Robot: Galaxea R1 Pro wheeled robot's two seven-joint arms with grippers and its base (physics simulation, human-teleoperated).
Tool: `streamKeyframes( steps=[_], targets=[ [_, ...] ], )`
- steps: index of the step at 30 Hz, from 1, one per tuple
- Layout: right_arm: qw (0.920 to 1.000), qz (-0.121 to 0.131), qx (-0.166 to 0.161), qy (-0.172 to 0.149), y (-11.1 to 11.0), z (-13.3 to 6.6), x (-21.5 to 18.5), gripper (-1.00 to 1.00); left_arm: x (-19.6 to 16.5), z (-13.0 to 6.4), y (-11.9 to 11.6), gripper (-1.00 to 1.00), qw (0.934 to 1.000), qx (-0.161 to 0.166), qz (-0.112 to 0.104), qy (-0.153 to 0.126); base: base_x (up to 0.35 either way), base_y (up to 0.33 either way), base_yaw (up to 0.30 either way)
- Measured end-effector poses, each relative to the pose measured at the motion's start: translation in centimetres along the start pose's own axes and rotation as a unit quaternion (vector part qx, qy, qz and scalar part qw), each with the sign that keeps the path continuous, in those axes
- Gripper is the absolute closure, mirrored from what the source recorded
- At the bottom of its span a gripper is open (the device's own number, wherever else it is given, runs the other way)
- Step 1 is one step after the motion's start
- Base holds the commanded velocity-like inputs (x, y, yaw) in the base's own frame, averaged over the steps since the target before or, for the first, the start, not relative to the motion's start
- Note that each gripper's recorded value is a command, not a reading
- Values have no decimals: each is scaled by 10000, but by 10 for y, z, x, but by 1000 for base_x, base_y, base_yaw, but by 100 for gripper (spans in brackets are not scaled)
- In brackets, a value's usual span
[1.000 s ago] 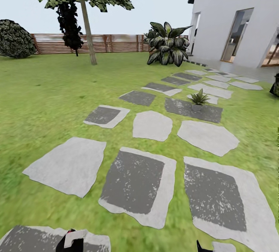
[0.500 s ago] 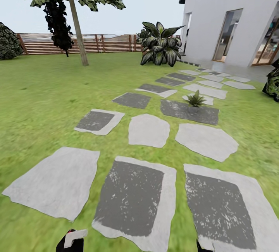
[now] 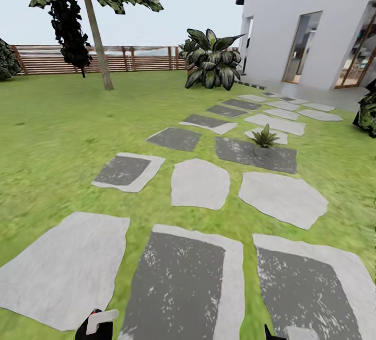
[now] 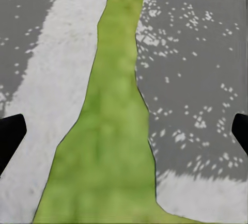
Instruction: Pick up the pesticide atomizer in the garden and spray insectifuge to fully cover both potted plants in the garden.
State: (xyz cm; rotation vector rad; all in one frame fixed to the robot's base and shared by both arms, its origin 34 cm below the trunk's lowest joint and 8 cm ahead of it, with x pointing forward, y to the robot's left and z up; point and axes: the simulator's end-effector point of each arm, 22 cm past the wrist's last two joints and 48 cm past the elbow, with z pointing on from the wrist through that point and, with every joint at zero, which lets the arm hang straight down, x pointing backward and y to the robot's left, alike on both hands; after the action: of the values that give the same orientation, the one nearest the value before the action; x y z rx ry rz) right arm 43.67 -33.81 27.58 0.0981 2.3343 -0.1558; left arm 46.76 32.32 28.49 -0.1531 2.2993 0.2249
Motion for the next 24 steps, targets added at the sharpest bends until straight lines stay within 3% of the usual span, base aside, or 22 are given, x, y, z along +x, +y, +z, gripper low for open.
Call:
streamKeyframes(
  steps=[24],
  targets=[
    [10000,13,-2,-89,0,0,-8,-100,-8,-1,0,100,10000,1,-15,-85,332,87,-252]
  ],
)
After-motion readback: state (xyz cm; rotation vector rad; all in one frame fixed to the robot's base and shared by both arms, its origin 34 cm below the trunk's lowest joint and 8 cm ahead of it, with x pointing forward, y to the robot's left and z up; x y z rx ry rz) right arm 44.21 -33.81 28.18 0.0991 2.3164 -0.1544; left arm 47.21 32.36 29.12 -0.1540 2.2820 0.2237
